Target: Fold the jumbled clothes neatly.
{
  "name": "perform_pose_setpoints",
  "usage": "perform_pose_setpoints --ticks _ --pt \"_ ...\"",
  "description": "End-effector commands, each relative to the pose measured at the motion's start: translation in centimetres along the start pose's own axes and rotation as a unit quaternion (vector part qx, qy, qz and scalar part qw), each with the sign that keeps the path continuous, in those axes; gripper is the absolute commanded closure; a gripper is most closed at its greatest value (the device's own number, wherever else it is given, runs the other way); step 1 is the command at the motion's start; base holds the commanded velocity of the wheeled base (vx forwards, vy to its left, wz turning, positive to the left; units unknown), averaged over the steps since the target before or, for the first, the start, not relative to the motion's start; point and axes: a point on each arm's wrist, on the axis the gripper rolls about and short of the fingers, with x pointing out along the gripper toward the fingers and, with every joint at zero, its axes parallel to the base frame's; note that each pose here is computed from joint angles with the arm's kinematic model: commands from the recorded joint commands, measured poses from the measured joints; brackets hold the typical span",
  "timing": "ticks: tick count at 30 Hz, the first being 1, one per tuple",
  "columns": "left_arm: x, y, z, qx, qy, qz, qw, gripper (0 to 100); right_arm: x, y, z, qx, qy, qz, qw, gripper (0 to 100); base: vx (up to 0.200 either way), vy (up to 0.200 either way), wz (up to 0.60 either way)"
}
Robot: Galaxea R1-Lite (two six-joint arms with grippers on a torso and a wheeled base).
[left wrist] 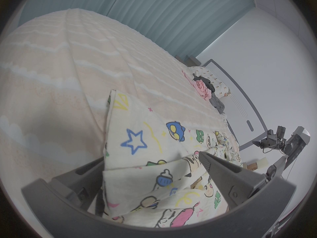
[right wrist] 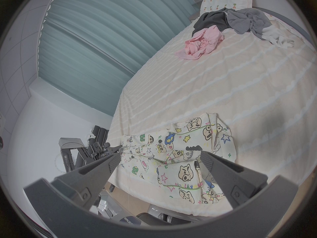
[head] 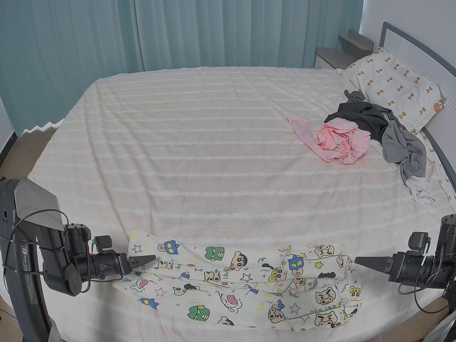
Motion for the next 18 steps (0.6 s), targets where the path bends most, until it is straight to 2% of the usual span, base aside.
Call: perform_pose_setpoints --ticks 1,2,3,4,7,8,9,11,13,16,18 --pt "-1.1 0.2 2.0 0.018 -0.040 0.014 0.9989 0 -0.1 -0.2 -0.5 0.004 0.008 -0.004 1.0000 0 0.000 0.000 0.00" --pt "-1.2 0.2 2.2 0.019 -0.045 0.018 0.9986 0 -0.1 -0.2 -0.5 0.004 0.008 -0.004 1.0000 0 0.000 0.000 0.00" --pt "-1.9 0.2 3.7 0.025 -0.073 0.039 0.9963 0 -0.1 -0.2 -0.5 0.004 0.008 -0.004 1.0000 0 0.000 0.000 0.00" --pt "-2.3 0.1 4.3 0.023 -0.082 0.045 0.9954 0 -0.1 -0.2 -0.5 0.004 0.008 -0.004 1.0000 0 0.000 0.000 0.00" --pt "-4.7 -2.3 7.8 0.001 -0.105 0.044 0.9935 0 -0.1 -0.2 -0.5 0.005 0.008 -0.004 0.9999 0 0.000 0.000 0.00" --pt "-5.1 -2.7 8.3 -0.004 -0.107 0.044 0.9933 0 -0.1 -0.2 -0.5 0.005 0.008 -0.004 0.9999 0 0.000 0.000 0.00" --pt "-6.3 -4.1 9.9 -0.017 -0.103 0.046 0.9935 0 -0.1 -0.2 -0.5 0.005 0.008 -0.004 0.9999 0 0.000 0.000 0.00" --pt "-7.1 -5.0 10.9 -0.028 -0.084 0.055 0.9946 0 -0.1 -0.2 -0.5 0.004 0.008 -0.004 1.0000 0 0.000 0.000 0.00" --pt "-7.9 -4.8 11.4 0.001 -0.044 0.081 0.9957 0 -0.1 -0.2 -0.5 0.004 0.008 -0.003 1.0000 0 0.000 0.000 0.00" --pt "-8.3 -3.7 10.7 0.066 0.012 0.150 0.9864 0 -0.1 -0.1 -0.5 0.002 0.009 -0.002 1.0000 0 0.000 0.000 0.00" --pt "-8.3 -3.6 9.6 0.077 0.063 0.177 0.9792 0 -0.1 -0.1 -0.5 0.002 0.009 -0.002 1.0000 0 0.000 0.000 0.00"
